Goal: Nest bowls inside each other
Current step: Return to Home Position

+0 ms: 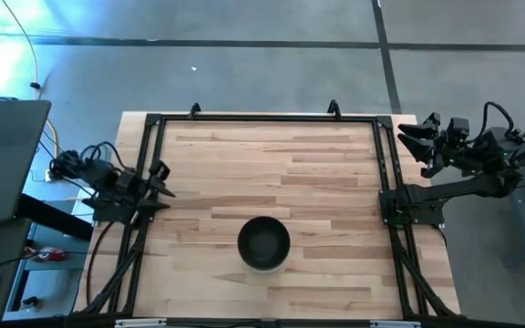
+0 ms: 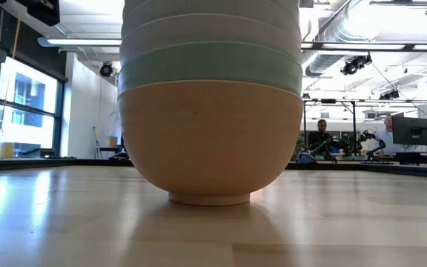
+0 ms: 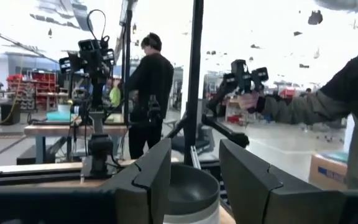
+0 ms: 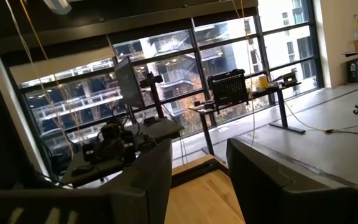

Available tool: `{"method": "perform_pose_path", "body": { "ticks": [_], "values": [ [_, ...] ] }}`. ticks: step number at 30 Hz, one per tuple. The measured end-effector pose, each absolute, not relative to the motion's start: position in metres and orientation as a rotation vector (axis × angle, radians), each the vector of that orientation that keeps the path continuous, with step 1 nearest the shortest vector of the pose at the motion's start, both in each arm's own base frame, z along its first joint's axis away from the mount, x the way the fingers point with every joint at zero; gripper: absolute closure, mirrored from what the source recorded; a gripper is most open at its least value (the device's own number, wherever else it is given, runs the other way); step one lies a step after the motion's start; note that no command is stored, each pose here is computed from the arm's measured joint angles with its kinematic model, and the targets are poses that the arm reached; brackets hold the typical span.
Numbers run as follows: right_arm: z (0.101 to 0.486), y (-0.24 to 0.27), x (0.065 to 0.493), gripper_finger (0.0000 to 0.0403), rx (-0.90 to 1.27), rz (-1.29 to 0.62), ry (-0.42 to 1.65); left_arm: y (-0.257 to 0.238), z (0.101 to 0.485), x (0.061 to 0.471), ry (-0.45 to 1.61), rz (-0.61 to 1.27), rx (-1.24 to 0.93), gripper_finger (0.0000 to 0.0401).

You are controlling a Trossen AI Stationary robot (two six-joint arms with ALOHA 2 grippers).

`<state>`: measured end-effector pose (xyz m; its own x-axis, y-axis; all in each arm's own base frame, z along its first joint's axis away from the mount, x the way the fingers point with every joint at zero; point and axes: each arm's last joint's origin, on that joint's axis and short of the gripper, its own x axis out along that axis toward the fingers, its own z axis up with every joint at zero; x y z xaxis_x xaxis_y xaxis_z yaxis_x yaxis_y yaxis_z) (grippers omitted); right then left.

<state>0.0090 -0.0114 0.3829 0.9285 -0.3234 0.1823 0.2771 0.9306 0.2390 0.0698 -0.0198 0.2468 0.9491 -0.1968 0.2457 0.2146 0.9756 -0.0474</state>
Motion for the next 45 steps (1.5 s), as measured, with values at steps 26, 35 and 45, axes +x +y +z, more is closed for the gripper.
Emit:
{"method": "perform_pose_path", "body": {
  "ticks": [26,35,45],
  "values": [
    [0.382,-0.011,0.009,0.0256,0.209,-0.294,-0.208,-0.029,0.211,0.084,-0.335,-0.346,0.026,0.0275],
    [0.382,-0.011,0.009,0.0256,0.209,-0.294,-0.209,-0.03,0.197,0.088,-0.328,-0.345,0.029,0.0275],
    [0.379,-0.011,0.01,0.0256,0.212,-0.286,-0.183,-0.022,0.201,0.089,-0.37,-0.136,0.117,0.0275]
  ]
}}
